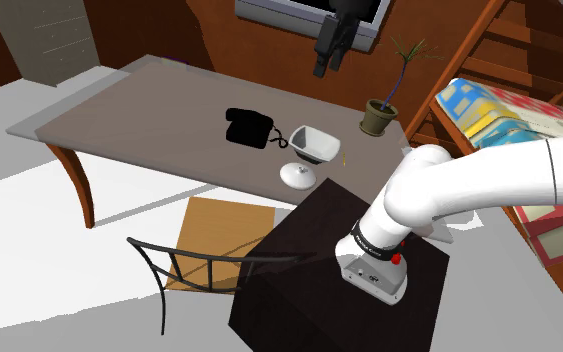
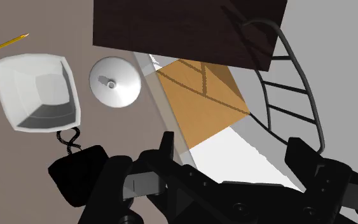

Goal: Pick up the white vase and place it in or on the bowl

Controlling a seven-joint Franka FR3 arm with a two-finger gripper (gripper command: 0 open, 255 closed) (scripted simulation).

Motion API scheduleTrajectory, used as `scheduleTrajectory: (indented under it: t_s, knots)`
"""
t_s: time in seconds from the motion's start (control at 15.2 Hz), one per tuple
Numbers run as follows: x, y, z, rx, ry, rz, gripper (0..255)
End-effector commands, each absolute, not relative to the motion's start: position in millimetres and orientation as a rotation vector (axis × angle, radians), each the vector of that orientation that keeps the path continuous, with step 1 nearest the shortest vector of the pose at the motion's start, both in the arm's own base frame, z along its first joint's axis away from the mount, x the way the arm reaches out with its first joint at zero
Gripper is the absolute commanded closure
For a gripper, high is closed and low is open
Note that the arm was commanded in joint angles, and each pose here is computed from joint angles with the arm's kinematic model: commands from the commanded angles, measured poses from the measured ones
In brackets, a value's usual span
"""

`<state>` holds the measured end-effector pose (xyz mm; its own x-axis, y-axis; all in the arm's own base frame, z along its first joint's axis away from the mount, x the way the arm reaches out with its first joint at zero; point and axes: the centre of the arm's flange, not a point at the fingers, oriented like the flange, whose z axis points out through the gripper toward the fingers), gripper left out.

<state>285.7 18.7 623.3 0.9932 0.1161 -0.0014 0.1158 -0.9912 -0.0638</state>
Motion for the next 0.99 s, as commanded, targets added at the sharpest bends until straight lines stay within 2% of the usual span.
scheduleTrajectory:
  t_s: [0.0, 0.92]
  knots:
    - [285.7, 18.7, 623.3, -3.073, -0.179, 0.008, 0]
    - [318.5, -68.5, 463.5, -3.076, -0.105, 0.019, 0]
